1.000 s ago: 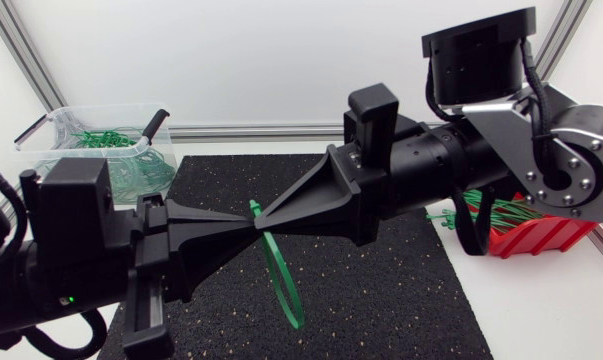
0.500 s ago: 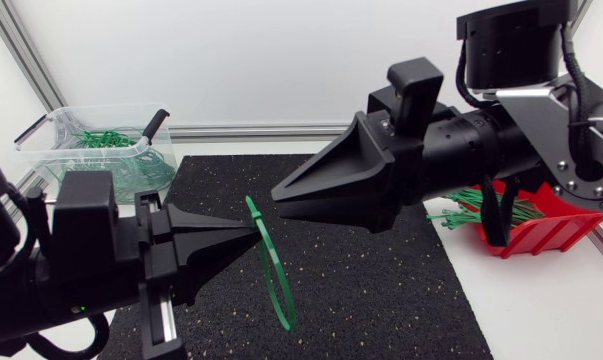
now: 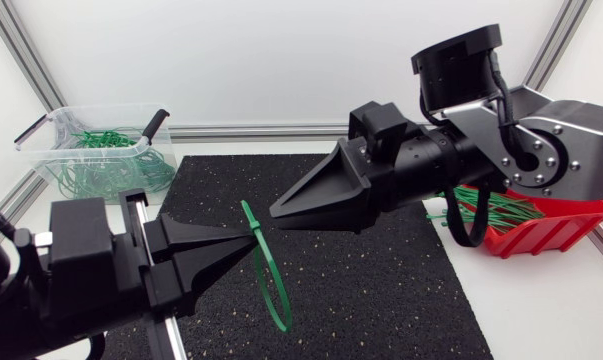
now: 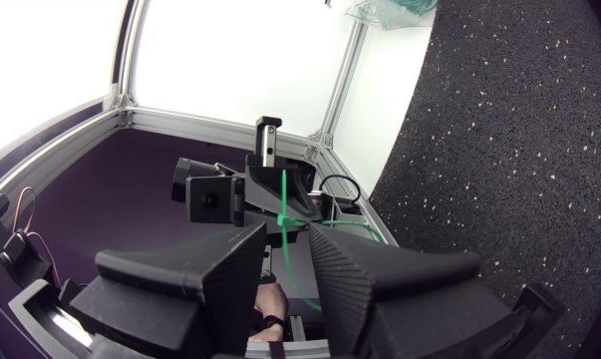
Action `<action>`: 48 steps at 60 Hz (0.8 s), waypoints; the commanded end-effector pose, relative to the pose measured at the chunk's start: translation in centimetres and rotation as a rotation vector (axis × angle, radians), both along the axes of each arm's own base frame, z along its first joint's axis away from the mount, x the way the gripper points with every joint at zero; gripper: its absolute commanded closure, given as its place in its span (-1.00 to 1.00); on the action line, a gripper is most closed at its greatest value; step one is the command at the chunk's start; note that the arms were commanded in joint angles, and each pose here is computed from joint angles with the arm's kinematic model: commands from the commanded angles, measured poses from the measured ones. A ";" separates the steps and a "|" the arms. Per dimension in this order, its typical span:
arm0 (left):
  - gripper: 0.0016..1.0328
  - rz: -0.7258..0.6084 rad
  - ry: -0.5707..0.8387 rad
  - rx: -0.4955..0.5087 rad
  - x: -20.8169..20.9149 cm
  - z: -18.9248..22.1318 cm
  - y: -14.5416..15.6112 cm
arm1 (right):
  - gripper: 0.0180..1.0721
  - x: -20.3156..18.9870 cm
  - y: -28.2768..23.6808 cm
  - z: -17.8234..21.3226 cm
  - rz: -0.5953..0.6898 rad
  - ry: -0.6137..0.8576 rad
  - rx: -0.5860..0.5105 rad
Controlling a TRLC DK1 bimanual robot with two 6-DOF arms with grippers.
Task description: Take a green cable tie from the red box, thread the tail through the head to close it, then place it in the transparent bin on the left.
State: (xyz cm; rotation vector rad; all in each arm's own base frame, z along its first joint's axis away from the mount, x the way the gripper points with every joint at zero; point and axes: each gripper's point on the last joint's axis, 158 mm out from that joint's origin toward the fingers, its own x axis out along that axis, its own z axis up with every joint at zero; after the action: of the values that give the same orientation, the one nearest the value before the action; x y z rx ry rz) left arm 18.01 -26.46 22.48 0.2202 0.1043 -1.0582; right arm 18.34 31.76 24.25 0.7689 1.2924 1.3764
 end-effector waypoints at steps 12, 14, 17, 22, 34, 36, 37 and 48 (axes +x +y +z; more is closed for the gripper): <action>0.93 -0.018 -0.065 0.070 -0.7 -1.4 -0.4 | 0.30 -0.3 1.3 -0.2 0.068 -0.063 0.016; 0.93 -0.021 -0.070 0.074 -0.8 -1.5 -0.4 | 0.30 -0.4 1.4 -0.2 0.073 -0.064 0.015; 0.93 -0.021 -0.069 0.077 -0.8 -1.6 -0.4 | 0.30 -0.6 1.6 -0.1 0.080 -0.071 0.018; 0.93 -0.025 -0.068 0.082 -0.8 -1.8 -0.6 | 0.30 -0.8 1.7 0.0 0.088 -0.069 0.018; 0.93 -0.032 -0.074 0.092 -1.2 -2.5 -0.8 | 0.52 -1.2 2.0 0.1 0.104 -0.074 0.014; 0.93 -0.030 -0.073 0.094 -1.2 -2.6 -0.7 | 0.61 -1.3 2.1 0.1 0.106 -0.077 0.015; 0.93 -0.030 -0.074 0.093 -1.2 -2.5 -0.7 | 0.64 -1.3 2.1 0.1 0.106 -0.079 0.014; 0.93 -0.026 -0.079 0.091 -1.2 -2.4 -0.6 | 0.85 -1.3 2.1 -0.3 0.106 -0.080 0.002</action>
State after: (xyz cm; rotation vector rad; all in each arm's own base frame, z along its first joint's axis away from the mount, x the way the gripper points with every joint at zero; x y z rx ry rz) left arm 16.94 -27.15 21.30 0.3137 0.0714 -1.0684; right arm 17.21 33.48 23.69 0.6680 1.2878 1.4559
